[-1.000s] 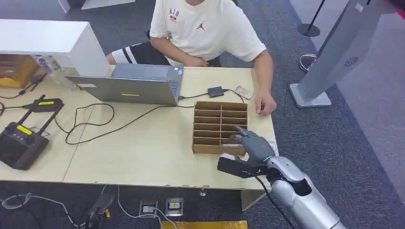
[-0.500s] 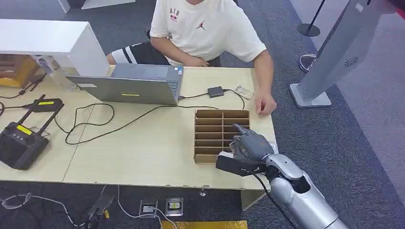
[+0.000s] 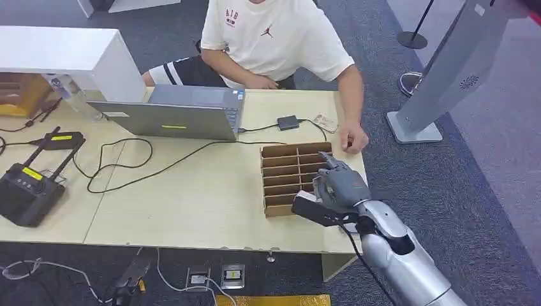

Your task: Pass the card to the sensor for recognition and then transmit it.

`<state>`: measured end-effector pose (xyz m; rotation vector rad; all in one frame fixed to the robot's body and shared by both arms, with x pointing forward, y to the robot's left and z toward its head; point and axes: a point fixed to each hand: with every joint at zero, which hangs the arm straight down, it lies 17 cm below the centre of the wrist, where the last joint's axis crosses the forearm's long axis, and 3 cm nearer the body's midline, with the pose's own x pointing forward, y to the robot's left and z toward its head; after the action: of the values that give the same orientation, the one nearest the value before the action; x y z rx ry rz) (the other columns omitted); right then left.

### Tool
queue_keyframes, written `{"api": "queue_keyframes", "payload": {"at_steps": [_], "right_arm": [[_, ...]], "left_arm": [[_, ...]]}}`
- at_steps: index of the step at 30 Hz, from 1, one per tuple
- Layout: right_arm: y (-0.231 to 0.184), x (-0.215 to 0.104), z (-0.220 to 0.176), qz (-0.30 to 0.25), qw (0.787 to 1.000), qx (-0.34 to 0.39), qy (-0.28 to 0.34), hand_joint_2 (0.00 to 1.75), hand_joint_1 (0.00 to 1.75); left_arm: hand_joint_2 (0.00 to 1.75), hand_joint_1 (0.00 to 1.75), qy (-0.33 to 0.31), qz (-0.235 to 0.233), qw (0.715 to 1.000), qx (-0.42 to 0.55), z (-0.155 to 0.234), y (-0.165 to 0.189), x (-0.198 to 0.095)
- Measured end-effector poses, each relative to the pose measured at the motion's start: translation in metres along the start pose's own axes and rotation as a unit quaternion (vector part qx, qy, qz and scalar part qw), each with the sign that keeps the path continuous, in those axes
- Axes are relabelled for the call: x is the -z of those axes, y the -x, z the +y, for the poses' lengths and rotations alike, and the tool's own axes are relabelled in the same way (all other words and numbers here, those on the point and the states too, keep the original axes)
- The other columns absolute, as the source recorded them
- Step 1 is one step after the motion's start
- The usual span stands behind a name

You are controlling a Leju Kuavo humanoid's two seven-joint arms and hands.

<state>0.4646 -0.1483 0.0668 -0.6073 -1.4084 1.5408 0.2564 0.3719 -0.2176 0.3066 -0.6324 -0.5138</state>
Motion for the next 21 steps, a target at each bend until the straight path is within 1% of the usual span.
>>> {"api": "queue_keyframes", "payload": {"at_steps": [1, 4, 6, 7, 8, 10, 12, 15, 18, 21], "right_arm": [[0.002, 0.001, -0.007, 0.003, 1.000, -0.001, 0.010, 1.75, 1.75], [0.011, 0.007, -0.050, 0.015, 0.998, -0.013, 0.057, 1.75, 1.75], [0.014, 0.010, -0.090, 0.016, 0.995, -0.020, 0.093, 1.75, 1.75], [0.017, 0.012, -0.120, 0.014, 0.993, -0.025, 0.117, 1.75, 1.75], [0.019, 0.014, -0.141, 0.012, 0.991, -0.030, 0.133, 1.75, 1.75], [0.020, 0.015, -0.163, 0.010, 0.988, -0.035, 0.150, 1.75, 1.75], [0.022, 0.015, -0.206, 0.001, 0.982, -0.044, 0.183, 1.75, 1.75], [0.019, 0.018, -0.233, -0.013, 0.978, -0.070, 0.195, 1.75, 1.75], [0.021, 0.023, -0.242, -0.023, 0.976, -0.088, 0.199, 1.75, 1.75], [0.027, 0.033, -0.245, -0.021, 0.975, -0.096, 0.200, 1.75, 1.75]], "left_arm": [[0.00, 0.00, -0.001, -0.002, 1.000, 0.000, 0.000, 0.000, 0.000], [0.00, 0.00, -0.004, -0.011, 1.000, 0.001, 0.001, -0.002, 0.000], [0.00, 0.00, -0.005, -0.016, 1.000, 0.003, 0.001, -0.004, 0.000], [0.00, 0.00, -0.006, -0.018, 1.000, 0.004, 0.001, -0.005, 0.000], [0.00, 0.00, -0.006, -0.020, 1.000, 0.004, 0.002, -0.006, 0.000], [0.00, 0.00, -0.007, -0.021, 1.000, 0.005, 0.002, -0.008, 0.000], [0.00, 0.00, -0.007, -0.023, 1.000, 0.005, 0.001, -0.010, 0.001], [0.00, 0.00, -0.005, -0.027, 1.000, 0.008, 0.001, -0.015, 0.002], [0.00, 0.00, 0.000, -0.033, 0.999, 0.008, 0.000, -0.022, 0.003], [0.00, 0.00, 0.004, -0.032, 0.999, 0.009, -0.001, -0.026, 0.004]]}}
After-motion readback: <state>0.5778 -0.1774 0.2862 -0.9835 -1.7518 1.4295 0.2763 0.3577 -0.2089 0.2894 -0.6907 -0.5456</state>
